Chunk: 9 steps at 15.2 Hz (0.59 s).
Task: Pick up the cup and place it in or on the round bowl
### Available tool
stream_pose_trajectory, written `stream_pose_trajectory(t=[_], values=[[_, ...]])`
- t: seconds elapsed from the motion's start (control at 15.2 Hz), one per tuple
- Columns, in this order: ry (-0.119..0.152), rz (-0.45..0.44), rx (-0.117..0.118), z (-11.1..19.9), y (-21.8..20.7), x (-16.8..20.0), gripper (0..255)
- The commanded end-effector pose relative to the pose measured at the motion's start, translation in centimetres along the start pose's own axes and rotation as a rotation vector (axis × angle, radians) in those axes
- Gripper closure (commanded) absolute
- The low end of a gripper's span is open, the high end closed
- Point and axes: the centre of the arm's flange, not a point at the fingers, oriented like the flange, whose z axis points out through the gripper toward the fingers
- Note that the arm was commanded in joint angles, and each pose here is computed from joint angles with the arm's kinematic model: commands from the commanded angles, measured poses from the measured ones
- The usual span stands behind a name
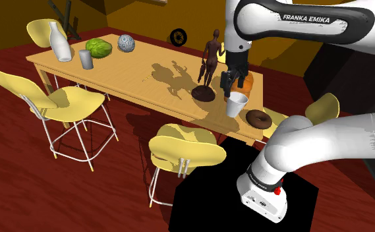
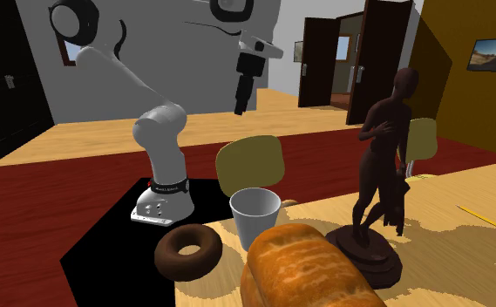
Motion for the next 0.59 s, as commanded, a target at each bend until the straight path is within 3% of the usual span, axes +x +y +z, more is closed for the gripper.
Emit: stream_pose_trajectory(t=[0.0,0.53], values=[[0.000,0.000,0.000,0.0,0.0,0.0,0],[0.079,0.015,-0.039,6.9,6.4,2.8,0]])
